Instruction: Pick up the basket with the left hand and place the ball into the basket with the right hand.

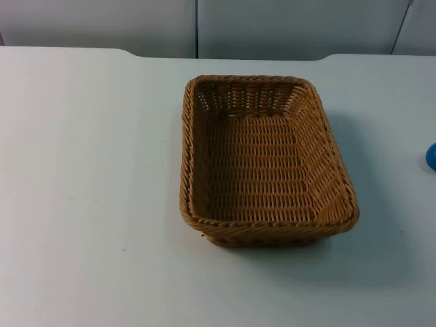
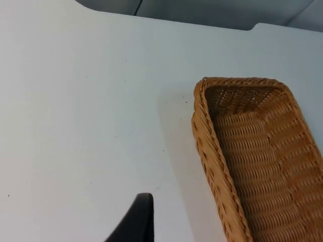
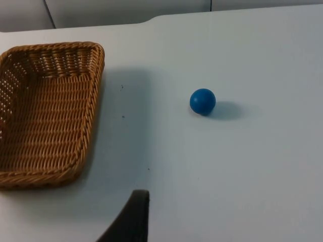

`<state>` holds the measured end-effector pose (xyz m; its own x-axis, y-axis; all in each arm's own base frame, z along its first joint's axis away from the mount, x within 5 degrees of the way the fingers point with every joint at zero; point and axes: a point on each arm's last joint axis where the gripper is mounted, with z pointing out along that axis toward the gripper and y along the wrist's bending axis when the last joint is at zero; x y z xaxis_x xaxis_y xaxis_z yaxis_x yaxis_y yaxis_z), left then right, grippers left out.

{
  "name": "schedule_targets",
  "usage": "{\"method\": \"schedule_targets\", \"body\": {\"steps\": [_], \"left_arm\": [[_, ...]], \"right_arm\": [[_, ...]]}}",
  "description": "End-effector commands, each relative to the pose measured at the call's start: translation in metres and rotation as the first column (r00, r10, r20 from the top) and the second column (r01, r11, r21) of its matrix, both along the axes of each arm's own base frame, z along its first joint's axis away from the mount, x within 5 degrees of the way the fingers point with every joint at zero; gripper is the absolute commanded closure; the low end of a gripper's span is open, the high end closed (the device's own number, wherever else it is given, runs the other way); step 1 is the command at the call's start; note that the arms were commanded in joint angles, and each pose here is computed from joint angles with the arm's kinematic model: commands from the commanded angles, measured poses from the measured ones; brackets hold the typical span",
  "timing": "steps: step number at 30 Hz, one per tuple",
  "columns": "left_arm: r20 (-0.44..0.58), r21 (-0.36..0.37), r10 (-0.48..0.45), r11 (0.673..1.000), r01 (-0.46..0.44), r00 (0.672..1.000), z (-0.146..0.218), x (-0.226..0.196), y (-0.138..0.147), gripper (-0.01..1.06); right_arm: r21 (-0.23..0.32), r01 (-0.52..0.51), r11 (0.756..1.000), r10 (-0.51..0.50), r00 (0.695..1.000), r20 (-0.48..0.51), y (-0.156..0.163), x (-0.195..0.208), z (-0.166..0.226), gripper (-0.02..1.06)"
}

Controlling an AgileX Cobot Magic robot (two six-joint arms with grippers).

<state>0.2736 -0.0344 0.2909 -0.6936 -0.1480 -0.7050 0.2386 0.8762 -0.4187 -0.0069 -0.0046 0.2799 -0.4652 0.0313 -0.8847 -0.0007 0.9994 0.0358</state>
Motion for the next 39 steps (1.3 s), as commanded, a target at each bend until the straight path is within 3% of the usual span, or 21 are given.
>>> {"method": "schedule_targets", "body": {"steps": [1,9,20,28,39], "left_arm": [[0.012,-0.012,-0.008,1.0,0.009,1.0,0.001,0.007,-0.003,0.09],[-0.031,-0.011,-0.114,0.993,0.113,0.993,-0.013,0.042,-0.036,0.09],[-0.166,-0.022,-0.204,0.979,0.203,0.965,-0.067,0.085,-0.078,0.09],[-0.285,-0.042,-0.274,0.961,0.274,0.919,-0.122,0.103,-0.115,0.09],[-0.371,-0.084,-0.309,0.95,0.3,0.876,-0.161,0.115,-0.149,0.09]], "right_arm": [[0.003,0.003,1.0,-0.003,1.0,0.001,0.0,0.0,-0.001,0.0],[0.003,0.003,1.0,-0.003,1.0,0.001,0.0,0.0,-0.001,0.0],[0.002,0.002,1.0,-0.002,1.0,0.001,0.0,0.0,-0.001,0.0],[0.002,0.002,1.0,-0.002,1.0,0.001,0.0,0.0,-0.001,0.0],[0.002,0.002,1.0,-0.002,1.0,0.001,0.0,0.0,-0.001,0.0]]}}
